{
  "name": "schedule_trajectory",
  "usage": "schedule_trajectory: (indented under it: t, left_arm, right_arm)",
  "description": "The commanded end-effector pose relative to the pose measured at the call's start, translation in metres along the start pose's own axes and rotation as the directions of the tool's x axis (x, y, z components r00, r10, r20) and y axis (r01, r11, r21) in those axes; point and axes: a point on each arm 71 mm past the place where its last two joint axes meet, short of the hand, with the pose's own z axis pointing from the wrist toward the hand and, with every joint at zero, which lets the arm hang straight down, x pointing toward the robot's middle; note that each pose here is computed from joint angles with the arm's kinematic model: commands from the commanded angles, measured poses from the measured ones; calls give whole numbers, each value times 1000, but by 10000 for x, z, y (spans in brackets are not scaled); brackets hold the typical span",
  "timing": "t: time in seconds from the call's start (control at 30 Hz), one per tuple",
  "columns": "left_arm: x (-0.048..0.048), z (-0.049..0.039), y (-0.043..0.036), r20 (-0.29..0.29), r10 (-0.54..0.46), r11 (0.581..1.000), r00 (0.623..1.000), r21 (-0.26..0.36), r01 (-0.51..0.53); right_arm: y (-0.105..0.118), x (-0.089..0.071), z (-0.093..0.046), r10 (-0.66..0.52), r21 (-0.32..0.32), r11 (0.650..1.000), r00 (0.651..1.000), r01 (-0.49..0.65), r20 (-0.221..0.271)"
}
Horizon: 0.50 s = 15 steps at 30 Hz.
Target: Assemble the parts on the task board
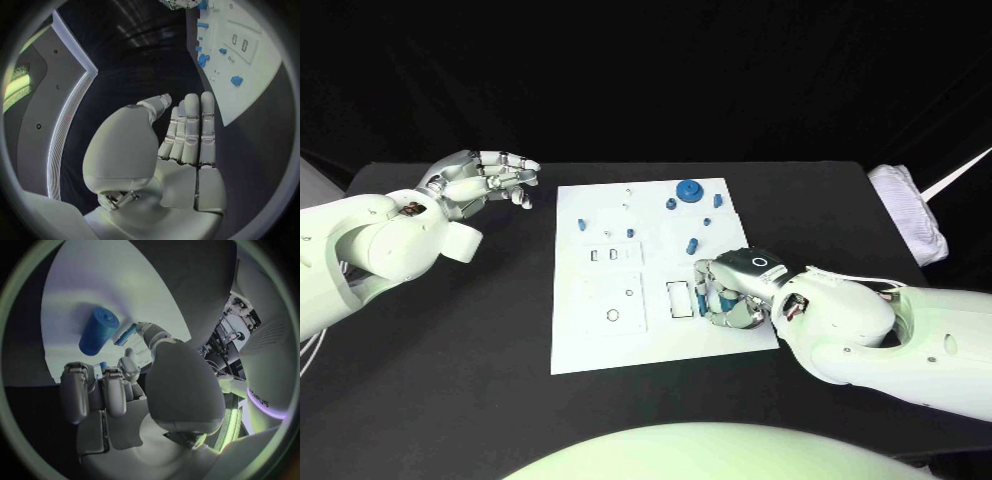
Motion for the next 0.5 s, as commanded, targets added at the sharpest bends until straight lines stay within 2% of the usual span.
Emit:
schedule_trajectory:
  t: [0.03,0.27,0.5]
  left_arm:
    - [23,4,-9,-19,-2,1000,1000,6,3]
    - [22,4,-8,-19,-3,1000,1000,6,3]
    - [22,3,-6,-19,-3,1000,1000,5,3]
  right_arm:
    - [18,-11,0,-34,-12,999,999,34,20]
    - [26,-27,-3,-29,-15,999,999,29,43]
    - [19,-12,0,-36,-13,999,999,36,24]
